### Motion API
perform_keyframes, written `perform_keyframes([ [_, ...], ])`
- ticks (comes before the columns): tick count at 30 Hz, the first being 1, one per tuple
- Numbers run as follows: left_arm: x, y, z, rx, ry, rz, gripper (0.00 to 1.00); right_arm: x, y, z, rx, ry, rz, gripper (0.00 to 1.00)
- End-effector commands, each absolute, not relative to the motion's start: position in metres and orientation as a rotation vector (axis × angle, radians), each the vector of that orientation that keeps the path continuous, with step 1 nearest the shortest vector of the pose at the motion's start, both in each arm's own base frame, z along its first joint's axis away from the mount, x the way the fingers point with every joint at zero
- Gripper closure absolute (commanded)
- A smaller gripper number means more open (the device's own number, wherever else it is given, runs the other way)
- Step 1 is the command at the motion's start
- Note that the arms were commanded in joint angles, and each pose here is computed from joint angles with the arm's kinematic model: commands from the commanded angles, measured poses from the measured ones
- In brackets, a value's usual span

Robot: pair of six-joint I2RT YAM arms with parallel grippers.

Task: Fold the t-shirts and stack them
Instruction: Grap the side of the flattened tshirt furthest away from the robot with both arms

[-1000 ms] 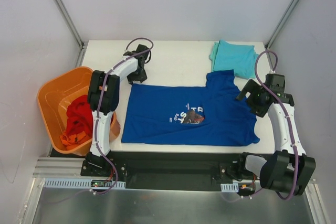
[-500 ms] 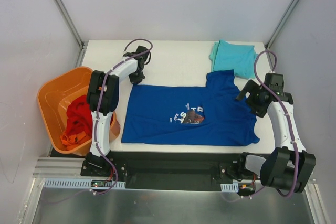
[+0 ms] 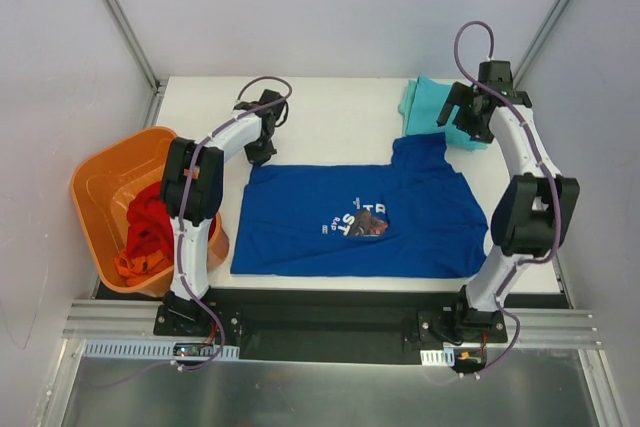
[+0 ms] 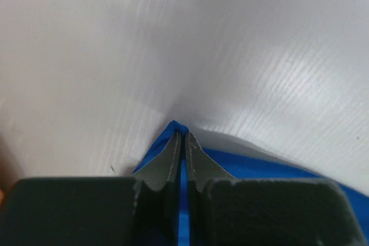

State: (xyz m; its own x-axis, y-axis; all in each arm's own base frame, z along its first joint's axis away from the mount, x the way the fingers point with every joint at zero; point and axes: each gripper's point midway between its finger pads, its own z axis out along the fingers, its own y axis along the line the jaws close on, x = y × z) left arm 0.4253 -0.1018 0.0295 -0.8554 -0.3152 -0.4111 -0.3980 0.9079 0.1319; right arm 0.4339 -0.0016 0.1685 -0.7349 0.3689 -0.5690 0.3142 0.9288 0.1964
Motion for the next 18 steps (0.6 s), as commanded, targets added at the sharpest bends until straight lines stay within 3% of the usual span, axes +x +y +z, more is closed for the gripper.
perform_keyframes([
  [1,0.42,-0.104,0.07,-0.491,2.622,0.291,1.0,0.48,-0.007,0.163,0.401,2.45,0.057,0.09],
  [7,0.418,-0.104,0.081,-0.492,2.601,0.276,1.0,0.519,0.0,0.138,0.391,2.501,0.095,0.28],
  [18,0.416,-0.106,0.08,-0.482,2.605,0.28,1.0,0.524,0.004,0.081,0.457,2.587,0.092,0.5],
])
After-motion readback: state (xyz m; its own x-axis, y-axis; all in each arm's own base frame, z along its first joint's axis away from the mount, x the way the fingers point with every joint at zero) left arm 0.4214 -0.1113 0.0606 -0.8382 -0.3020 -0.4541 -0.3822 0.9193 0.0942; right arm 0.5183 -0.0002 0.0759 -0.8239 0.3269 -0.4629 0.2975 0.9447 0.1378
